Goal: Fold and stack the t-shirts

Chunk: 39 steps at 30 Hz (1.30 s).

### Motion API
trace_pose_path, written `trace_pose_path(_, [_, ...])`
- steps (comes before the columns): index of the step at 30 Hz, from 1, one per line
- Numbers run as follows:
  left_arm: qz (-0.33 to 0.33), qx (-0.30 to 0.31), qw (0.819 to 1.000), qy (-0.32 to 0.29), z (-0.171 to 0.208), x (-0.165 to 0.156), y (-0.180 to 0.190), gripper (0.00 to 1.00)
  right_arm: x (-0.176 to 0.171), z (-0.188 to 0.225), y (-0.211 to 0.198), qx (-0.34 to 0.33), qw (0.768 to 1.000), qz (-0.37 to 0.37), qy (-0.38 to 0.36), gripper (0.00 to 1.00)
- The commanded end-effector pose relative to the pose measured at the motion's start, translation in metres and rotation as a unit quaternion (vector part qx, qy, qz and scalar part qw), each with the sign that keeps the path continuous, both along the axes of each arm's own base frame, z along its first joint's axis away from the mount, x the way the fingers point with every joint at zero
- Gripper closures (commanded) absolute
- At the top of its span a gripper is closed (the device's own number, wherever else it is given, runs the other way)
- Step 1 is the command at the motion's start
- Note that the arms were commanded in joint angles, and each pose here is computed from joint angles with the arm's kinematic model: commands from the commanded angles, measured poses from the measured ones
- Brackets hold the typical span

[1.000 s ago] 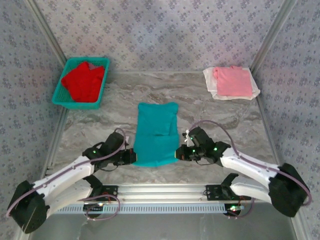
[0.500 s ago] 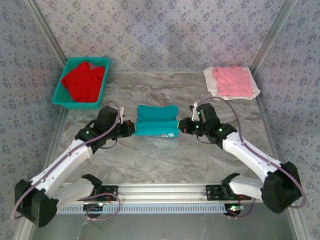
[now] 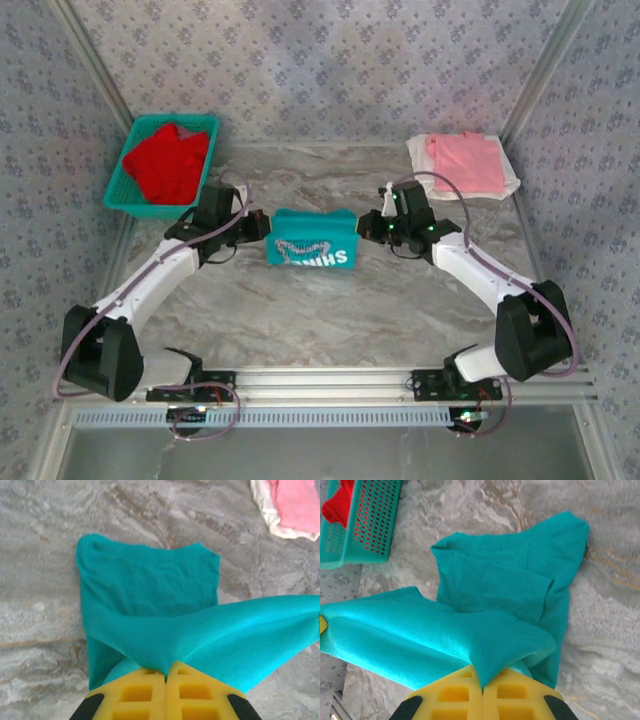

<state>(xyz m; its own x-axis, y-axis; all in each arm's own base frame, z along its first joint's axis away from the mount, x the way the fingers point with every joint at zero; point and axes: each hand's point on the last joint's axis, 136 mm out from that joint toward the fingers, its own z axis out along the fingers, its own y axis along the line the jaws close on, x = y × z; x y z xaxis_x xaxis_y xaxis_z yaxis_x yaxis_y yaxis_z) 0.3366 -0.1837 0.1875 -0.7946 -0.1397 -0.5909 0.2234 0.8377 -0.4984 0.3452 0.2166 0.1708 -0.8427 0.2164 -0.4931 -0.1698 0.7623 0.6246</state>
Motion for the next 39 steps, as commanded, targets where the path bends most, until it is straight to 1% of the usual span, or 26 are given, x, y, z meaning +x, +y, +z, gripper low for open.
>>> trace_pose_path(1, [-0.009, -0.007, 0.999, -0.042, 0.027, 0.016, -0.002, 1.00, 0.014, 0.021, -0.003, -0.001, 1.000, -0.002, -0.027, 1.00])
trace_pose_path(5, [-0.008, -0.002, 0.999, -0.048, 0.029, 0.020, -0.002, 1.00, 0.019, 0.023, -0.005, -0.004, 1.000, -0.004, -0.031, 1.00])
trace_pose_path(15, [-0.003, 0.009, 0.999, -0.039, 0.008, 0.049, 0.003, 1.00, 0.046, 0.005, -0.003, -0.006, 1.000, -0.004, -0.016, 1.00])
trace_pose_path(20, [-0.006, -0.005, 0.999, -0.051, 0.022, 0.052, 0.000, 1.00, 0.049, 0.013, 0.000, 0.002, 1.000, 0.000, -0.019, 1.00])
trace_pose_path(27, [-0.007, 0.002, 0.998, -0.064, 0.030, 0.054, 0.003, 1.00, 0.053, 0.024, -0.003, 0.000, 0.999, -0.003, -0.033, 1.00])
trace_pose_path(31, [-0.006, 0.005, 0.997, -0.071, 0.029, 0.068, 0.005, 1.00, 0.066, 0.027, 0.001, -0.005, 1.000, 0.008, -0.029, 1.00])
trace_pose_path(33, [-0.006, 0.009, 0.997, -0.070, 0.024, 0.077, 0.006, 1.00, 0.074, 0.021, 0.002, -0.007, 1.000, 0.012, -0.024, 1.00])
trace_pose_path(36, [-0.008, 0.018, 0.997, -0.068, 0.015, 0.098, 0.006, 1.00, 0.094, 0.014, 0.002, -0.006, 1.000, 0.008, -0.019, 1.00])
trace_pose_path(37, [-0.003, 0.025, 0.997, -0.067, 0.009, 0.108, 0.008, 0.91, 0.103, 0.010, 0.002, -0.008, 1.000, 0.005, -0.015, 0.97])
trace_pose_path(38, [-0.002, 0.029, 0.997, -0.065, 0.004, 0.119, 0.008, 0.77, 0.113, 0.006, 0.002, -0.007, 1.000, 0.004, -0.009, 0.89])
trace_pose_path(39, [-0.003, 0.032, 0.997, -0.065, 0.000, 0.130, 0.009, 0.68, 0.122, 0.002, 0.003, -0.004, 1.000, 0.004, -0.004, 0.79])
